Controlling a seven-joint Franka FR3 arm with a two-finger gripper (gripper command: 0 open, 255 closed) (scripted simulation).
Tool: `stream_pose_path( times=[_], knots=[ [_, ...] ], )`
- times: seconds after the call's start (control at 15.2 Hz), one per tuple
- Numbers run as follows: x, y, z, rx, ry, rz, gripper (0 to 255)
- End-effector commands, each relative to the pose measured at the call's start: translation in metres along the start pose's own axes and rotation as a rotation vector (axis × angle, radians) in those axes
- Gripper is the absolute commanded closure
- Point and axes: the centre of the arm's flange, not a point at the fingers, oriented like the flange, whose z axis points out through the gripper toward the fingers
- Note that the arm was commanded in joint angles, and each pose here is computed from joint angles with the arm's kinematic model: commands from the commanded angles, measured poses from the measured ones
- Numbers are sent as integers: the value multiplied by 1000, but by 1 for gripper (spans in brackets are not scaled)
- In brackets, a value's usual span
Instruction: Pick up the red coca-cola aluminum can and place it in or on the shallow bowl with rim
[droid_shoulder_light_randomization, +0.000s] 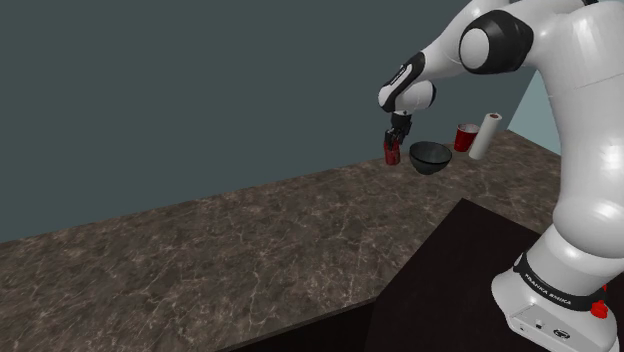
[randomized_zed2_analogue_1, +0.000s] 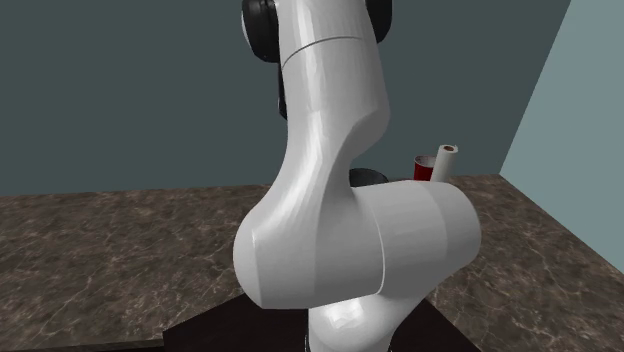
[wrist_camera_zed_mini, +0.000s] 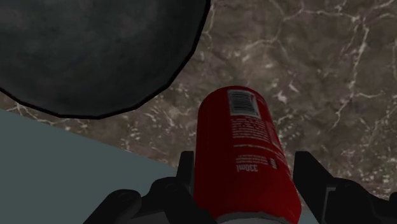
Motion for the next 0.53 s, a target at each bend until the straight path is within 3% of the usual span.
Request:
stream_pose_path(
  times=[0.0, 0.46],
  knots=[
    [0, 0, -12, 0, 0, 0, 255],
    [2, 0, -49, 0, 0, 0, 255]
  ],
)
